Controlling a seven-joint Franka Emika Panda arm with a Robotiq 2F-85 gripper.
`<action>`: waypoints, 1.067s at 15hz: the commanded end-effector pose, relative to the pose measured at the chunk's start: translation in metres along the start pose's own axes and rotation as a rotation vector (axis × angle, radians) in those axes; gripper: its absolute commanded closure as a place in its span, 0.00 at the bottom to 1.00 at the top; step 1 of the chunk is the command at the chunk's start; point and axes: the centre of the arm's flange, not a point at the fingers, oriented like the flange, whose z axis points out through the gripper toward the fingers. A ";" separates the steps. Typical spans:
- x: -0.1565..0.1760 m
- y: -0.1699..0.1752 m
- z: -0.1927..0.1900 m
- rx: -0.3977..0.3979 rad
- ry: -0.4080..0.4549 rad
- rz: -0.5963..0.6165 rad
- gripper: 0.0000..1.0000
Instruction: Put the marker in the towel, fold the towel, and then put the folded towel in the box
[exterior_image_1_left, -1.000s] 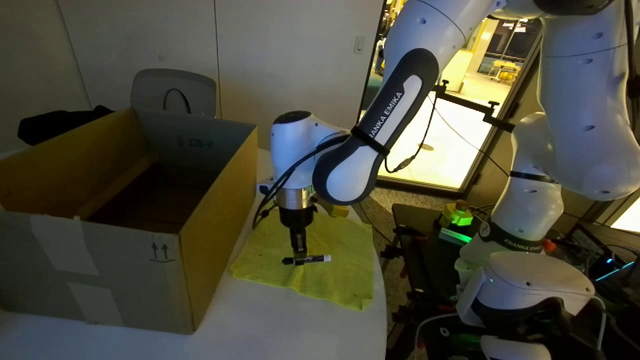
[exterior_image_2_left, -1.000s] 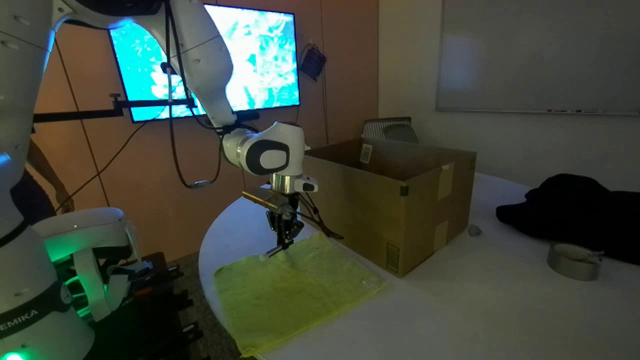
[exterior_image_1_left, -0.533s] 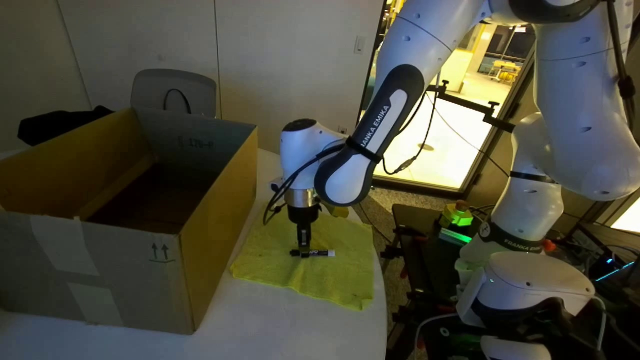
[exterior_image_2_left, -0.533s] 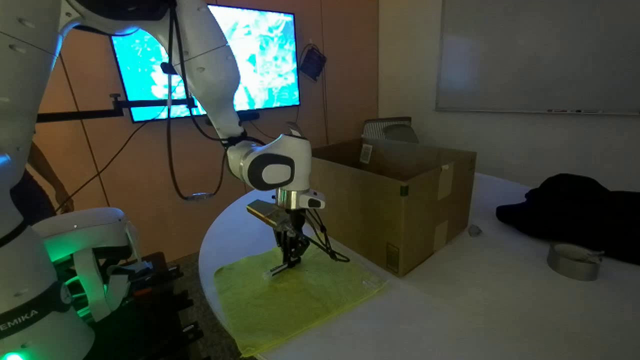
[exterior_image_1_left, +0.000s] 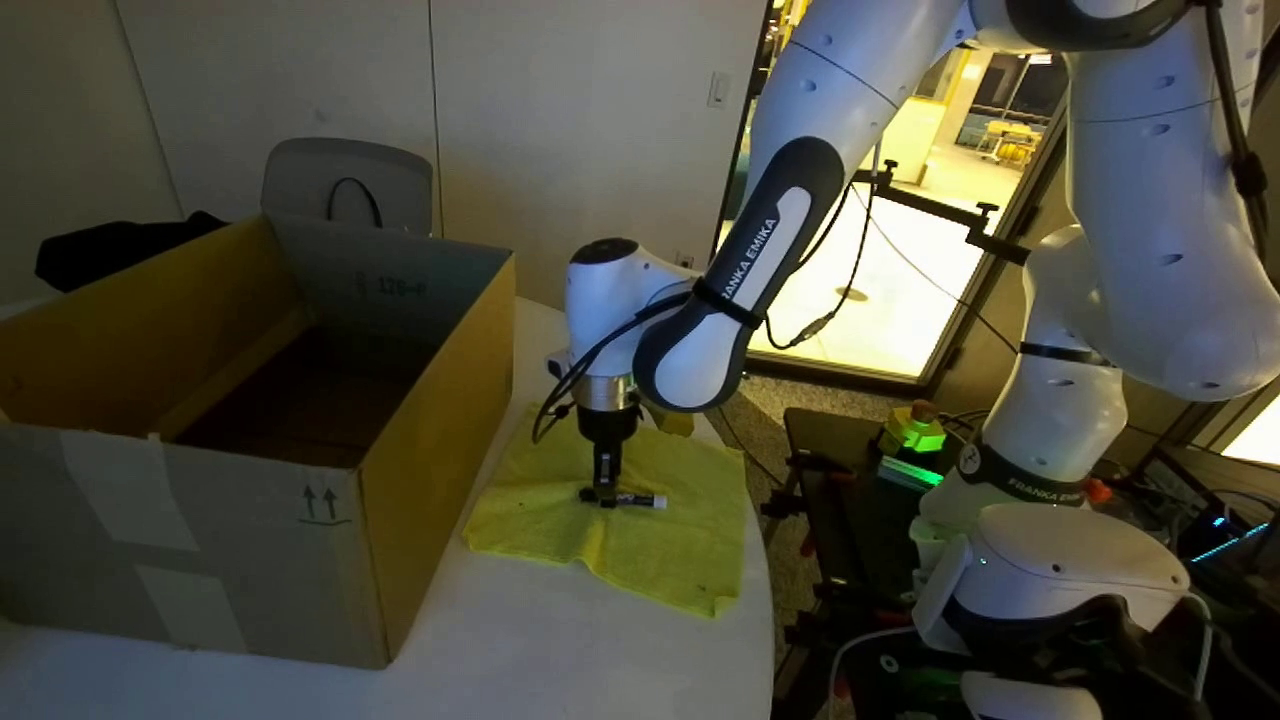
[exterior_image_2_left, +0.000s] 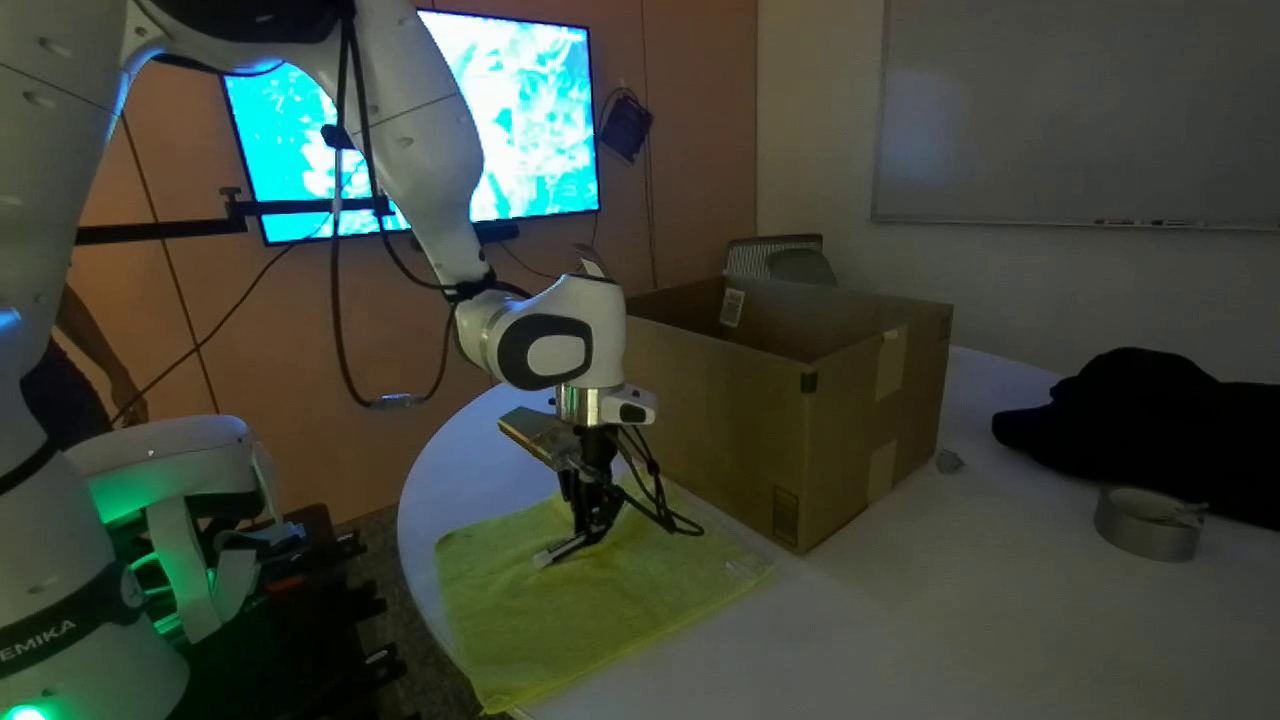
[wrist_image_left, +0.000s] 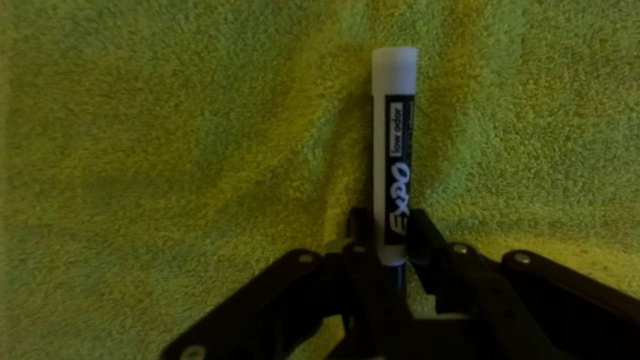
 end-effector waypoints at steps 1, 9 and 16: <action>-0.008 0.002 -0.001 -0.032 0.032 0.018 0.41; -0.037 -0.008 -0.046 -0.030 0.143 -0.040 0.00; -0.041 -0.092 -0.037 0.082 0.186 -0.175 0.00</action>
